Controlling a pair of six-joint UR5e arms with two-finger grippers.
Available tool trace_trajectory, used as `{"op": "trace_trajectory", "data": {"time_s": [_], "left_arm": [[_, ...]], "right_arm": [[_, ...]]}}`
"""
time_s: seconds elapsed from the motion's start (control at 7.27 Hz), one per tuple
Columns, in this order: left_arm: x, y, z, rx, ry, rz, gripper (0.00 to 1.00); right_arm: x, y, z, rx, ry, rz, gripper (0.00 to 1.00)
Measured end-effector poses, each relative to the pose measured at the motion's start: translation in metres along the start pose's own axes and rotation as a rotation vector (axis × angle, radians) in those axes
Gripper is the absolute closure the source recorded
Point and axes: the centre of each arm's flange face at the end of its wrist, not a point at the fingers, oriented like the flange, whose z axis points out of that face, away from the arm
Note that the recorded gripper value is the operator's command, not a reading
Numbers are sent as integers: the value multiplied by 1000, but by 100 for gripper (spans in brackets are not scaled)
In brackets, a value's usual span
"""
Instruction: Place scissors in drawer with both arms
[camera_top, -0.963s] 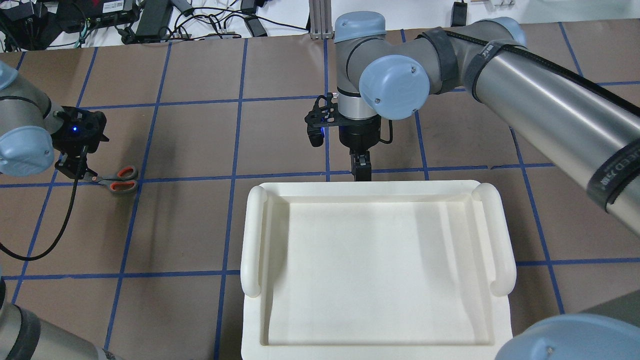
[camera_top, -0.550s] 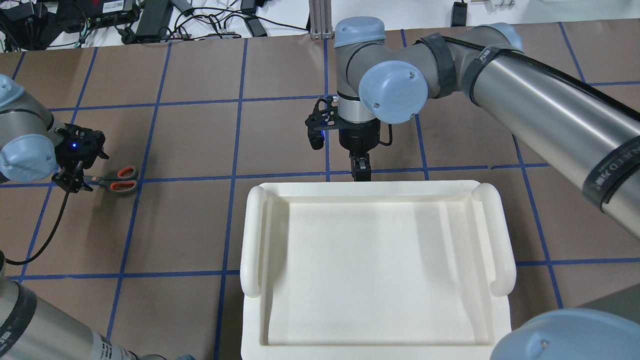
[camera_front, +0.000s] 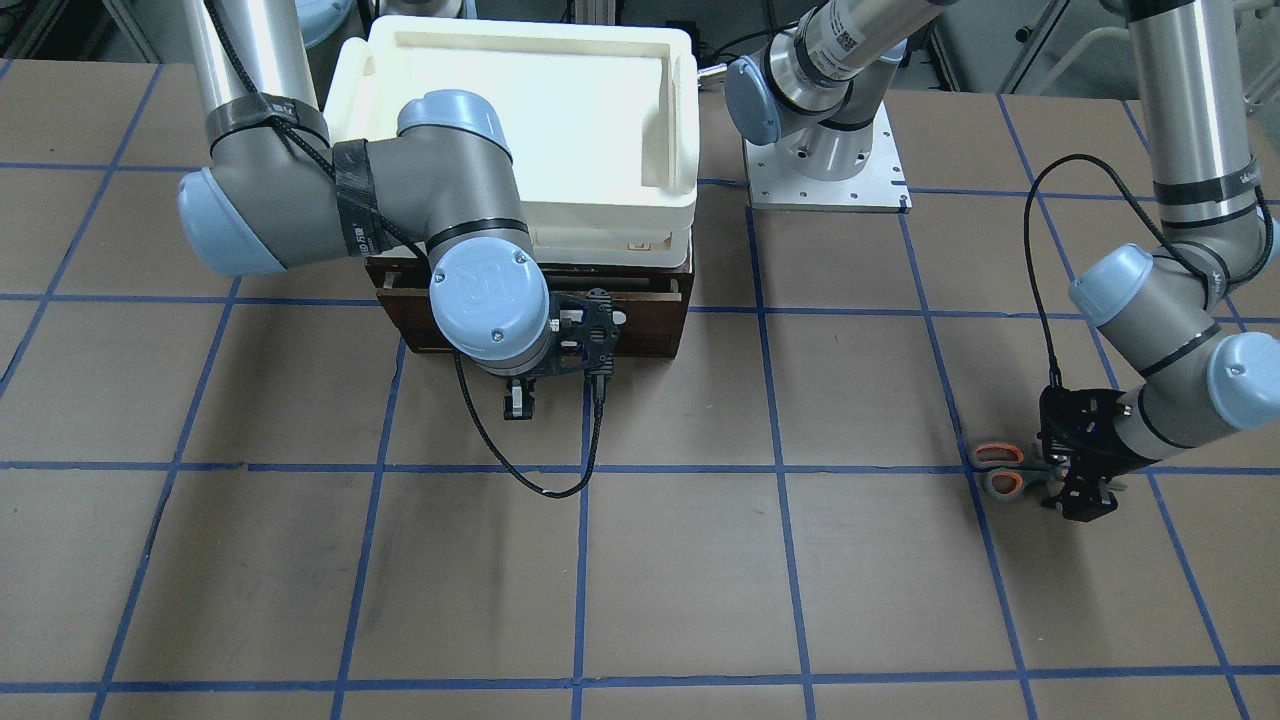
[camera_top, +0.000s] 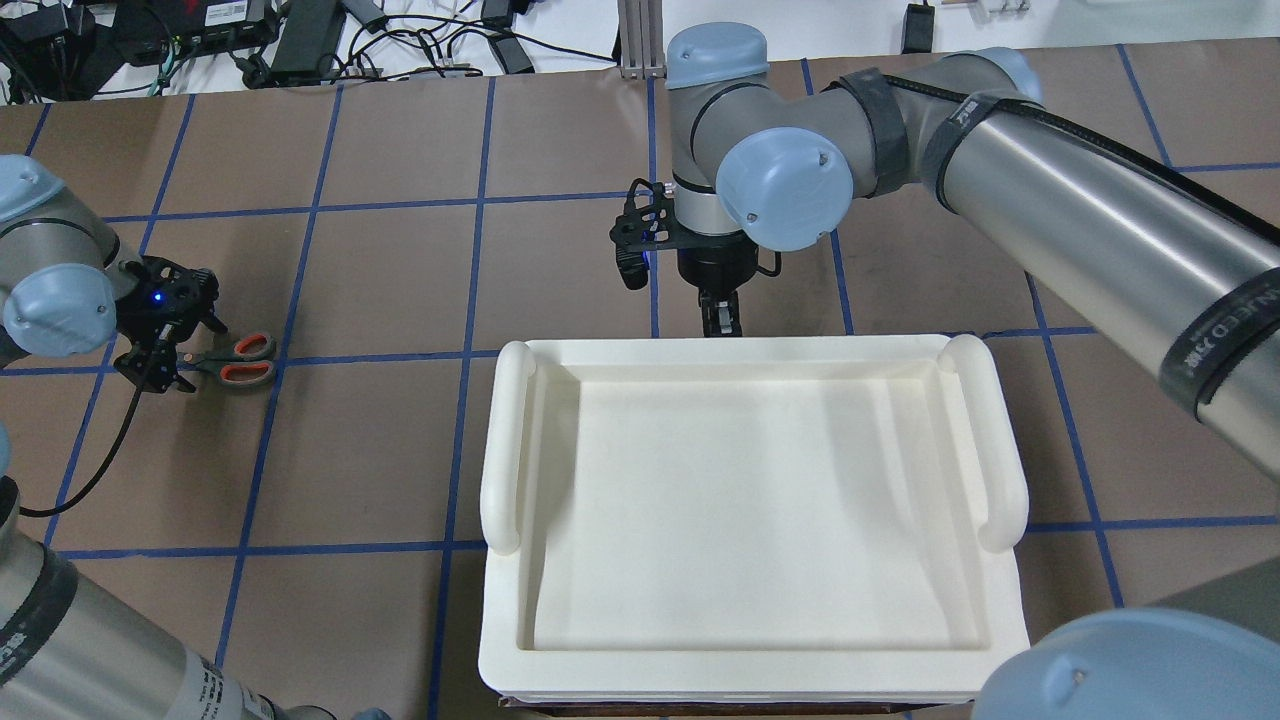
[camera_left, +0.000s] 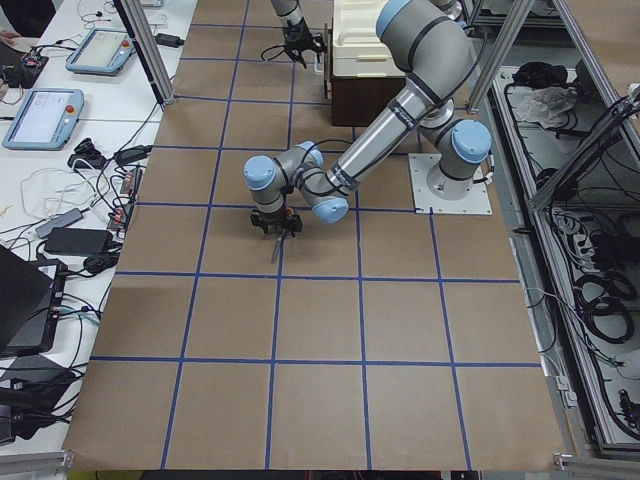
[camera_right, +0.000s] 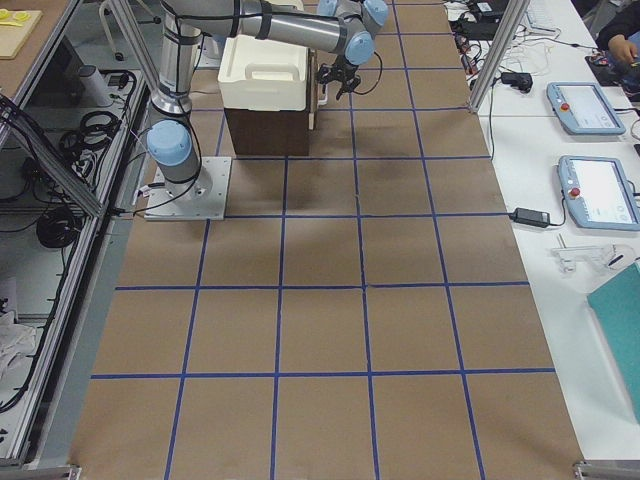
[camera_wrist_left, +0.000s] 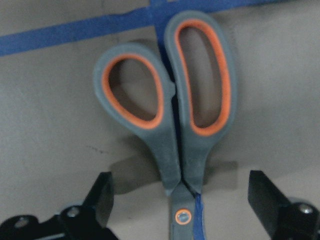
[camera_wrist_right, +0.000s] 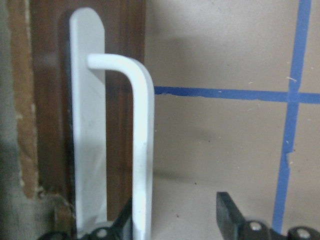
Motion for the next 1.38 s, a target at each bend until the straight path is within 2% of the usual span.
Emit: {"op": "trace_trajectory", "data": {"time_s": [0.28,0.41,0.55,0.83,0.96,1.38], "left_arm": [[0,-4,0,8,4,14,55],[0,-5,-3,6,0,20,66],[1,-5,-6,4,-4,26,88],[1,-5,-7,0,-7,46,92],[1,-4,-8,-2,-9,55,100],[-1,-3,-16,-11,-24,67,100]], "right_arm": [[13,1,-11,-21,59,-18,43],[20,0,-16,-24,77,-24,43],[24,0,-22,-24,91,-31,43],[32,0,-29,-21,108,-48,43],[39,-1,-34,-19,121,-53,43],[61,-3,-44,-12,150,-54,43]]}}
